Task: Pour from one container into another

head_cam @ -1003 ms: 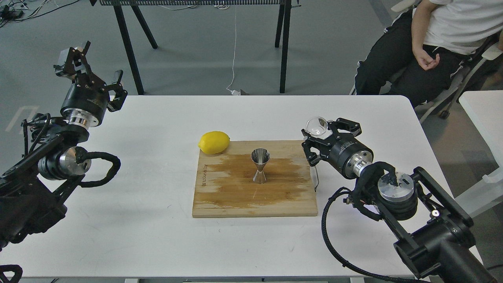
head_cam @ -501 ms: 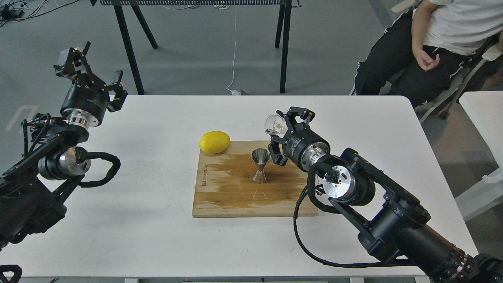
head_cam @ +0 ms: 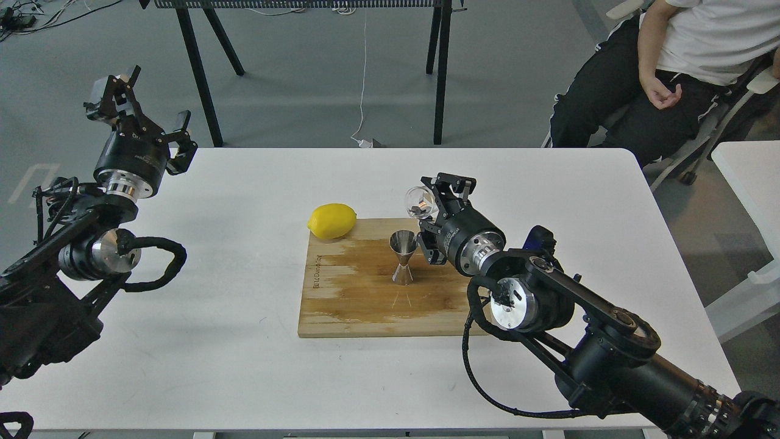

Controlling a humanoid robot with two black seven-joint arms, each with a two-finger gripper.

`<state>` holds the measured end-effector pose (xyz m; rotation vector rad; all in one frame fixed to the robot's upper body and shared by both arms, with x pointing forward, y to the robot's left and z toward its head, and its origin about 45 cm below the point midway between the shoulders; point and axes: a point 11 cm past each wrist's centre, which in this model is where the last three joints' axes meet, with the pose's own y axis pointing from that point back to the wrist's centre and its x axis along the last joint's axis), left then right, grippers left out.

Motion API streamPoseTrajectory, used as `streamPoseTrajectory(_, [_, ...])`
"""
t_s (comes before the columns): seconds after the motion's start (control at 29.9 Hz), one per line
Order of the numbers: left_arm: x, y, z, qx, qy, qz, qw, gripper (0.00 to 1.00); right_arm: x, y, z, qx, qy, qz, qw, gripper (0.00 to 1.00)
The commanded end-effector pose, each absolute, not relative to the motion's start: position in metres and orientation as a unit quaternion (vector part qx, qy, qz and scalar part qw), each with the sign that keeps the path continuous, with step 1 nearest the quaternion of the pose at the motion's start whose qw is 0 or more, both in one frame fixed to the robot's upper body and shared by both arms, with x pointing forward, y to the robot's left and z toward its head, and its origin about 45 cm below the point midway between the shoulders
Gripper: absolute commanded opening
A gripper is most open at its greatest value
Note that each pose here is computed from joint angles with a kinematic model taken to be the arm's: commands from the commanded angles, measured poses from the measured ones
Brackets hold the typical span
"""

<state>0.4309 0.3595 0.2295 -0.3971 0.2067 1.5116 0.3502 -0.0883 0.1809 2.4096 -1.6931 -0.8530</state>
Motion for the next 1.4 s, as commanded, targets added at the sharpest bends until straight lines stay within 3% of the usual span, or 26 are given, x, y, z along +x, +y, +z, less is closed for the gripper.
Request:
streamPoseTrajectory(0.0, [0.431,0.360,0.230,-0.177,0.092,0.680,0.706,1.00,0.347,-0.084,0.179,0.793,-0.549,-0.259,0.050,0.29])
streamPoseTrajectory(1.37, [0.430,0.359,0.228,-0.176,0.093,0.679,0.707,1.00,0.338,-0.082,0.174,0.842,-0.520,-0.053,0.130,0.29])
